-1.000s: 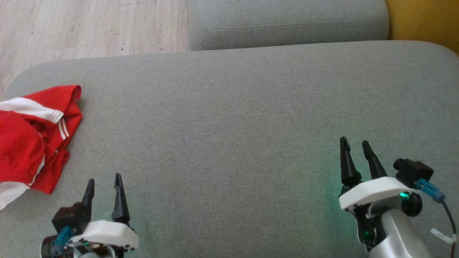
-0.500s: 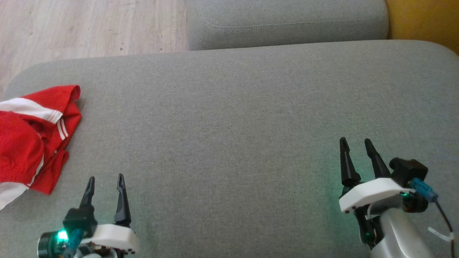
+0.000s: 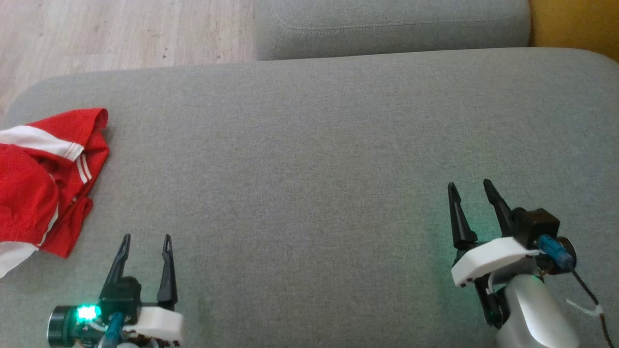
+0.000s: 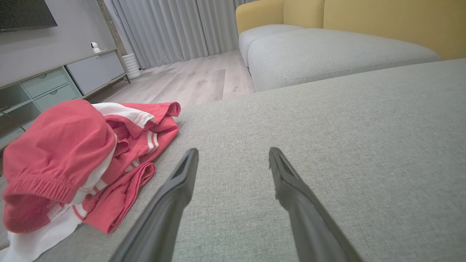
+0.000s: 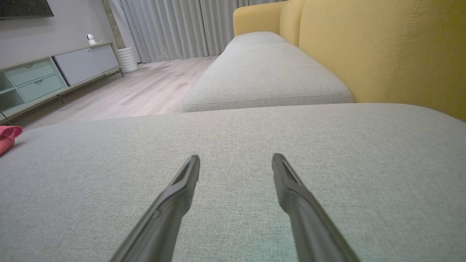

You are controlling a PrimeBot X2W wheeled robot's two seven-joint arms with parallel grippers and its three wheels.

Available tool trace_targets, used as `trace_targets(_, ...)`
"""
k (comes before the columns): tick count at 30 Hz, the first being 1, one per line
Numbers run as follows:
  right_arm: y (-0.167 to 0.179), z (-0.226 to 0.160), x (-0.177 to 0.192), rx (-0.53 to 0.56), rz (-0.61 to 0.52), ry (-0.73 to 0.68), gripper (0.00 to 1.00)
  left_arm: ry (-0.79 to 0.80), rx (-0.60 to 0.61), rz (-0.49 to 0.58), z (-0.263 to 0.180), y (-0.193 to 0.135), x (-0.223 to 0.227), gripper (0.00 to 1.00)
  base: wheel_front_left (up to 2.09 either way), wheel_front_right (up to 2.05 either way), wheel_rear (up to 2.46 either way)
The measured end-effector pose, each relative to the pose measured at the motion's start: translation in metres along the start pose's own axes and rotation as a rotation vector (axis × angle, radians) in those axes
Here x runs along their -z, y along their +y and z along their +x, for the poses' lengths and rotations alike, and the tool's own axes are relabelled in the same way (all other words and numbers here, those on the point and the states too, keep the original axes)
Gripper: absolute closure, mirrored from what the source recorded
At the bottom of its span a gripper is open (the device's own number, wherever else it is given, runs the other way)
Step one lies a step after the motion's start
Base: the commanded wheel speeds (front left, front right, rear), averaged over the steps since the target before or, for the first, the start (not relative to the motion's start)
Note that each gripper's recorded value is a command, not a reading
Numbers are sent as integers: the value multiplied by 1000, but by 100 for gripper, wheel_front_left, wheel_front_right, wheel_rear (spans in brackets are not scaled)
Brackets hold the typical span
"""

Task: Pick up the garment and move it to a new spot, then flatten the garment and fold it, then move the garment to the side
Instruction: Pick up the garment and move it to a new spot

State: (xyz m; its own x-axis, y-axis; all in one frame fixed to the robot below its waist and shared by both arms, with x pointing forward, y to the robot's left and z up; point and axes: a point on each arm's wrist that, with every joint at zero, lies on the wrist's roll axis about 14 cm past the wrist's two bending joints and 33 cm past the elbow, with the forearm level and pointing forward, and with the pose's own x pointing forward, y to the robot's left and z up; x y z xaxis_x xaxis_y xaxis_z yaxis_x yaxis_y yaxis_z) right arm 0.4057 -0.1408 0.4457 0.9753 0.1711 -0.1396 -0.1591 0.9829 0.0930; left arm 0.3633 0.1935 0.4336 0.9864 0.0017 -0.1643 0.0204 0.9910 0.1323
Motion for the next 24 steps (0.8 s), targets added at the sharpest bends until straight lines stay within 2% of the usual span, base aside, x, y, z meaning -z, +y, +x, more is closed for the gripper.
trace_targets(13, 17, 8, 8, -52, -6, 26, 0, 25, -52, -13, -7, 15, 9, 0, 0, 0, 0)
trace_targets(18, 45, 19, 14, -135, -10, 43, 0, 39, -119, -40, -18, 32, 14, 0, 0, 0, 0)
trace_targets(24, 96, 31, 19, -277, -3, 63, 0, 60, -247, -62, -47, 68, 24, 0, 0, 0, 0)
